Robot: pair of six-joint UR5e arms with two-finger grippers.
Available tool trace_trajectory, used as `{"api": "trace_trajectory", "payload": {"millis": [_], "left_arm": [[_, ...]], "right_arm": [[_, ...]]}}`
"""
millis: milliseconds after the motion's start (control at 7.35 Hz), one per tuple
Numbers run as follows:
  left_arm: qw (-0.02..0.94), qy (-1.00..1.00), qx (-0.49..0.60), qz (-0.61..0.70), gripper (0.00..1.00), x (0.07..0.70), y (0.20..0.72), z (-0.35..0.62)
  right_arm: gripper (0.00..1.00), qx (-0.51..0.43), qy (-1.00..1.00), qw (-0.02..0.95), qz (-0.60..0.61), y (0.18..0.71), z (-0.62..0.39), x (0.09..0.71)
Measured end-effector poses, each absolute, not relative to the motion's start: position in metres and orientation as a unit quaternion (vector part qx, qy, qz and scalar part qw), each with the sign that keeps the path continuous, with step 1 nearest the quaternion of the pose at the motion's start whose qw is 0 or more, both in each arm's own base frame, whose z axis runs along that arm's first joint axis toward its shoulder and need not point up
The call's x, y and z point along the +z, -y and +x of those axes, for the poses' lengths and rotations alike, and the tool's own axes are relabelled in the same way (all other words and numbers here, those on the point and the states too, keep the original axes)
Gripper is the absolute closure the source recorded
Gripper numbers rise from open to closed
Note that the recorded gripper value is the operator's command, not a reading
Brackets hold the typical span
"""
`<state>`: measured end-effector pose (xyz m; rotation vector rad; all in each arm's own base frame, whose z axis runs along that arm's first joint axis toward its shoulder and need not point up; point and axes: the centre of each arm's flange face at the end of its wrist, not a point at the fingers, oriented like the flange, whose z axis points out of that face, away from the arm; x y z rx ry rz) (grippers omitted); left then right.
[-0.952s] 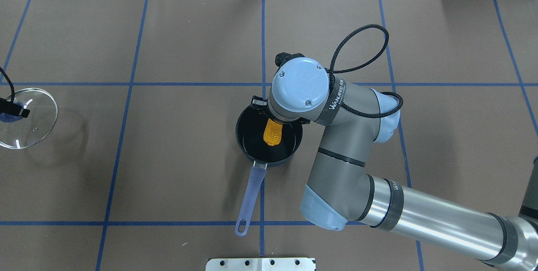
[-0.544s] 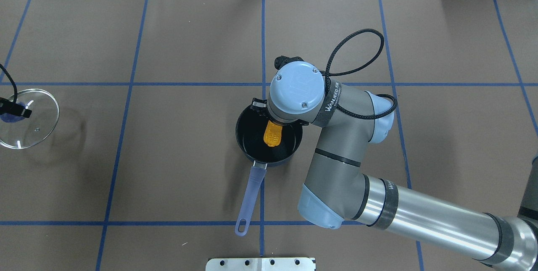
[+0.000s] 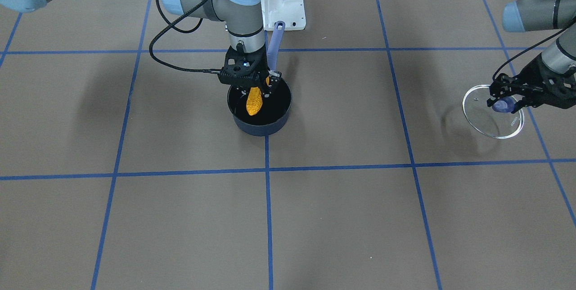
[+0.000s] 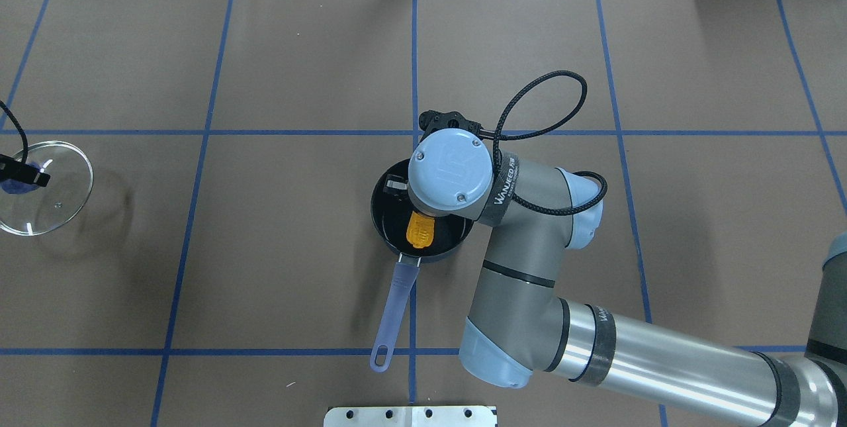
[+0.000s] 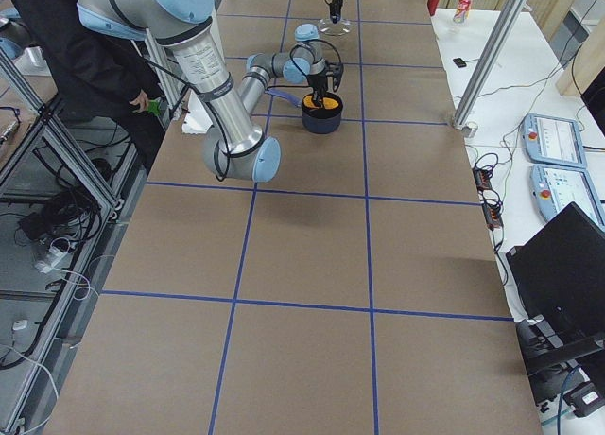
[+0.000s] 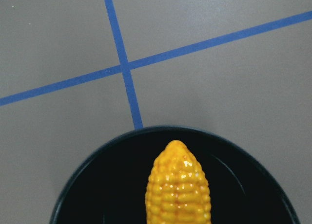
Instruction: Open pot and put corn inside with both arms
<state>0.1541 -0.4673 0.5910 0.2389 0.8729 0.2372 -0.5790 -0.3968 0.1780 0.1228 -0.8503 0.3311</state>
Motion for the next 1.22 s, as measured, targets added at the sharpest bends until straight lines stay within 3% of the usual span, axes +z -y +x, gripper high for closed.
{"api": "trace_trajectory", "payload": {"millis": [136,272,1088,1224], "left_arm": [[0.892,-0.421,0.115,0.115,0.43,0.591,0.467,0.154],[0.892,-0.421,0.115,0.116,0.43,0.591,0.467,0.154],[0.891,-0.422,0.129,0.107,0.43,0.606,0.471,0.173],[0.889,-0.424,0.131,0.111,0.32,0.613,0.473,0.176]], "right_arm": [[0.11,0.158,0.409,0.897,0.060,0.393,-0.582,0.179],[0.00,0.158,0.408,0.897,0.064,0.393,-0.582,0.180],[0.00,0.152,0.422,0.889,0.090,0.431,-0.544,0.160],[0.00,0.154,0.427,0.887,0.089,0.437,-0.534,0.157]]}}
